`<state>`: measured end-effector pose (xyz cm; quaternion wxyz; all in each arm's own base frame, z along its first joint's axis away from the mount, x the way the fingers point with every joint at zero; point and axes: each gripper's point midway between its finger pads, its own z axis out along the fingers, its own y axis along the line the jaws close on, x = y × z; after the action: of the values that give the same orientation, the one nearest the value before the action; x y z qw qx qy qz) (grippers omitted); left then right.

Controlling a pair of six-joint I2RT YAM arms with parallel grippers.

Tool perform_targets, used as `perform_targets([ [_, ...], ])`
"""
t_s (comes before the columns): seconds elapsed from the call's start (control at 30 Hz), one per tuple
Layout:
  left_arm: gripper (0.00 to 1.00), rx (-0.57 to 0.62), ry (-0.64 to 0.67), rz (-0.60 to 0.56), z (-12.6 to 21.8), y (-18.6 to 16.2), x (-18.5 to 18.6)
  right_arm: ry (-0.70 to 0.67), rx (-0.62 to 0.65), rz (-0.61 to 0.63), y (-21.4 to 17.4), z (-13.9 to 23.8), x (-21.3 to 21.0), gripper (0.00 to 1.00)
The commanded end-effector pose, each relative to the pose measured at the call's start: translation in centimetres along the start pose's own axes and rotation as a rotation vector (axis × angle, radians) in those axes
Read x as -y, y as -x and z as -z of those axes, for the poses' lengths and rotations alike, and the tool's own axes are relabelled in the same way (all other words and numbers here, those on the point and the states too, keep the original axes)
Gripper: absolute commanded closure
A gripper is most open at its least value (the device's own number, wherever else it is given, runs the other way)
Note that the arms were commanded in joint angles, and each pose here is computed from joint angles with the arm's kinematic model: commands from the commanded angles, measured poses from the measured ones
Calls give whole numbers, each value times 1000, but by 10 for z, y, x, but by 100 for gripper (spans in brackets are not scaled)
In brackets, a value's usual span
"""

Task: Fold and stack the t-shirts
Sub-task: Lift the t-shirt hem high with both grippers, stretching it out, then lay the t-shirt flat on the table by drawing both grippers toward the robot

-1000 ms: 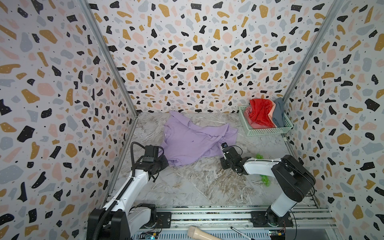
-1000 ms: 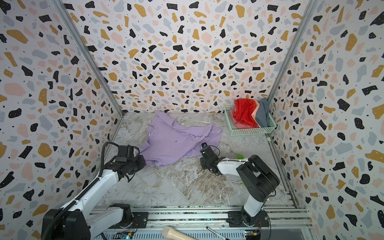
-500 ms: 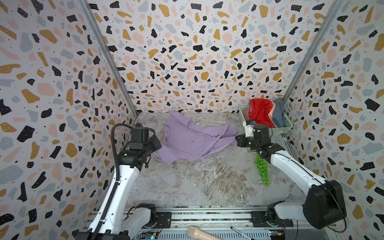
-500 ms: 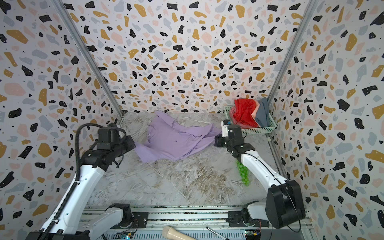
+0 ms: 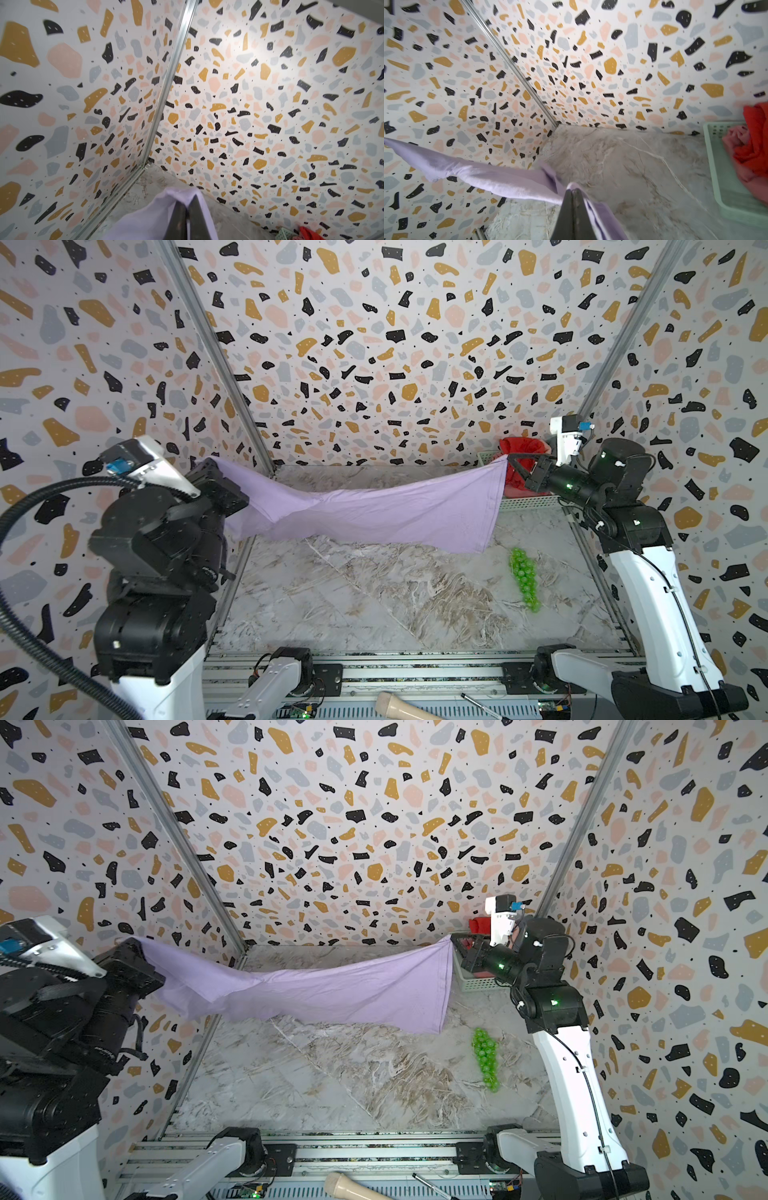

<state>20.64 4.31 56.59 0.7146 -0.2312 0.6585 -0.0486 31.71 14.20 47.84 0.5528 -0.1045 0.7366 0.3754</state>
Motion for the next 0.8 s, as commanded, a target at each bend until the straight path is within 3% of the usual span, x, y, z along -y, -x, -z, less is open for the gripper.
perform_targets([
  [0.0, 100, 41, -9, -8, -29, -1, 9, 54, 88, -6, 20, -15, 2, 100],
  [0.27, 100, -25, -112, -37, -135, -54, 49, 129, 186, -66, 32, -81, 43, 100],
  [0.37, 100, -3, -148, -30, -169, -42, 67, 137, 203, -41, 47, -94, 47, 100],
  [0.47, 100, 60, -213, 10, -187, -4, 89, 136, 262, 11, 76, -93, 39, 100],
  [0.57, 100, 167, -256, 33, -176, 49, 104, 123, 348, 89, 115, -73, 20, 100],
  [0.67, 100, 291, -284, 41, -134, 99, 108, 130, 445, 171, 145, -34, -9, 100],
  [0.77, 100, 377, -286, 44, -86, 119, 97, 114, 494, 218, 149, -2, -26, 100],
])
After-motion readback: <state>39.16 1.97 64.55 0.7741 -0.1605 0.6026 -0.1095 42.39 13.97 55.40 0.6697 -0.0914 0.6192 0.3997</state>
